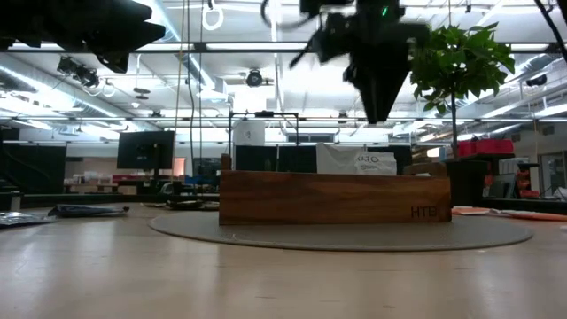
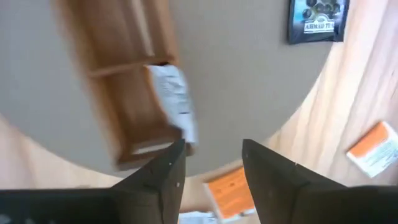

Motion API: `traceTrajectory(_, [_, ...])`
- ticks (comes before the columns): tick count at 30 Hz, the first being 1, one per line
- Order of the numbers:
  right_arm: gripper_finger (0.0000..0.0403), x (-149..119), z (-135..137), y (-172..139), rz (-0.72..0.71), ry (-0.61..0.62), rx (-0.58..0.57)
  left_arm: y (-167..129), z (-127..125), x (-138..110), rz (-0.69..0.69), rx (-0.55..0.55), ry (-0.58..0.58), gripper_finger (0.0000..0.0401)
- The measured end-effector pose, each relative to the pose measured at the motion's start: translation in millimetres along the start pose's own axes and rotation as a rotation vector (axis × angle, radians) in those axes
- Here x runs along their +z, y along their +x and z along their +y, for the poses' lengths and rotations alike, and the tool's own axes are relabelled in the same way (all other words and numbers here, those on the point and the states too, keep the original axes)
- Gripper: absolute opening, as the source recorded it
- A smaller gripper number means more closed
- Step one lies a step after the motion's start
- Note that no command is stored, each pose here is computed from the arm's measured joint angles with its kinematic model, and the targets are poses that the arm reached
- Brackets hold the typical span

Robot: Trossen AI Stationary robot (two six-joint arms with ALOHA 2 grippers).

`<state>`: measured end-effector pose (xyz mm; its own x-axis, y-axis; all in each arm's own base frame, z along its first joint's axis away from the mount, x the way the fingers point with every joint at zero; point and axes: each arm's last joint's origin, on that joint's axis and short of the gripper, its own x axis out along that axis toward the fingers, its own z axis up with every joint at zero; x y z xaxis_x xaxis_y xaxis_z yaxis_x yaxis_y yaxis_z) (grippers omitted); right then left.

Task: Pick & Place Tea
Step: Put the orange tea bag into the right section of the wooden organizer

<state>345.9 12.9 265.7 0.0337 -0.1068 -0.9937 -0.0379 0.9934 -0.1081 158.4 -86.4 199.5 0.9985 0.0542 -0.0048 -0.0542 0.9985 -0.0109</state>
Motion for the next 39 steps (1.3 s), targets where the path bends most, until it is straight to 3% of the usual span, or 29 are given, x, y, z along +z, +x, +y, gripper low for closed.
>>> traceTrajectory(8, [0.0160, -22.7, 57.1, -20.0, -0.089, 0.032, -0.148, 0.0, 0.0, 0.0, 0.000, 0.000, 0.000, 0.0169])
traceTrajectory(15, [0.0159, -52.6, 104.3, 0.7, -0.063, 0.169, -0.160, 0.0, 0.0, 0.2, -0.001, 0.000, 0.026, 0.0169])
traceTrajectory(29, [0.0159, -98.9, 173.0, 58.8, -0.038, 0.354, -0.014, 0.0, 0.0, 0.2, -0.001, 0.000, 0.028, 0.0169])
traceTrajectory(34, [0.0159, -127.7, 190.0, 77.2, 0.013, 0.372, -0.033, 0.0, 0.0, 0.2, -0.001, 0.000, 0.025, 0.0169])
traceTrajectory(39, [0.0159, -139.2, 207.1, 78.4, -0.035, 0.336, -0.009, 0.0, 0.0, 0.2, -0.001, 0.000, 0.020, 0.0169])
